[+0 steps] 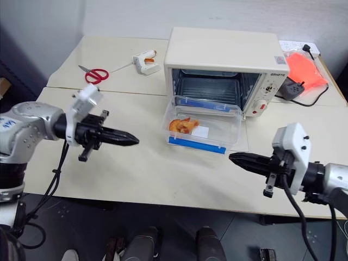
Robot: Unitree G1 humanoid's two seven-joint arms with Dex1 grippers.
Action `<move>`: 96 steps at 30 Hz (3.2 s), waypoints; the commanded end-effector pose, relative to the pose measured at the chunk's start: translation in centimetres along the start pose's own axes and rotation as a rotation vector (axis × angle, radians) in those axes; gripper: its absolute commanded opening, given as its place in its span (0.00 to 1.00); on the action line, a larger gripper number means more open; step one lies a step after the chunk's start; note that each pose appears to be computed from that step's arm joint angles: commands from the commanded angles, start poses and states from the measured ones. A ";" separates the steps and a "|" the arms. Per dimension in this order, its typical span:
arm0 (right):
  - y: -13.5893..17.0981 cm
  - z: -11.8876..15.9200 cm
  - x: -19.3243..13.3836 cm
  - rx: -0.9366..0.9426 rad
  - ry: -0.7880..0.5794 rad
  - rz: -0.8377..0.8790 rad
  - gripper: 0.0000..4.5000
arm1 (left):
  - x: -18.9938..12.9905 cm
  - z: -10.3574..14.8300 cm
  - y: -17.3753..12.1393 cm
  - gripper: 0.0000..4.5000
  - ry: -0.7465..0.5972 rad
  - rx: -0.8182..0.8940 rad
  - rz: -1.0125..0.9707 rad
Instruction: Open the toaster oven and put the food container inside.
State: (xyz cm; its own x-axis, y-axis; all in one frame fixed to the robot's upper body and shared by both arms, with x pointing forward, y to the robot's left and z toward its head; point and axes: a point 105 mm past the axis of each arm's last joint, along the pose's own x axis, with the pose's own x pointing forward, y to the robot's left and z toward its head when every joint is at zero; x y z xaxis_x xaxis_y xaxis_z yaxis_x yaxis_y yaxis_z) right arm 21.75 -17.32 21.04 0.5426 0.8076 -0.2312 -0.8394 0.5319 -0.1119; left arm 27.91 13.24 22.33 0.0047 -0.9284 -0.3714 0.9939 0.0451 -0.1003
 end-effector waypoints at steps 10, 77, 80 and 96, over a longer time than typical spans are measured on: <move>-2.3 -2.2 3.7 -0.089 0.042 -0.038 0.01 | 5.0 -0.8 4.0 0.00 0.025 0.140 0.031; -8.3 -1.1 0.6 -0.192 0.051 -0.292 0.42 | 1.3 6.1 3.6 0.33 -0.313 0.188 0.281; -6.4 -2.2 0.1 -0.152 0.085 -0.254 0.56 | 0.8 5.8 2.0 0.51 -0.300 0.183 0.225; -6.7 -8.2 1.0 0.095 0.056 -0.515 0.48 | -2.0 5.4 0.7 1.00 -0.266 0.195 0.347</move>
State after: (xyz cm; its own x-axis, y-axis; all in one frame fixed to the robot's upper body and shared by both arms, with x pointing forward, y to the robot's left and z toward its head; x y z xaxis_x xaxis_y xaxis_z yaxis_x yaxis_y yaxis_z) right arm 26.99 -21.83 13.45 0.8459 0.4641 -0.2627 -0.5081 0.8510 -0.1327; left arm 29.56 12.99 26.43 0.3227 -0.9369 -0.1343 0.9444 0.3092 0.1117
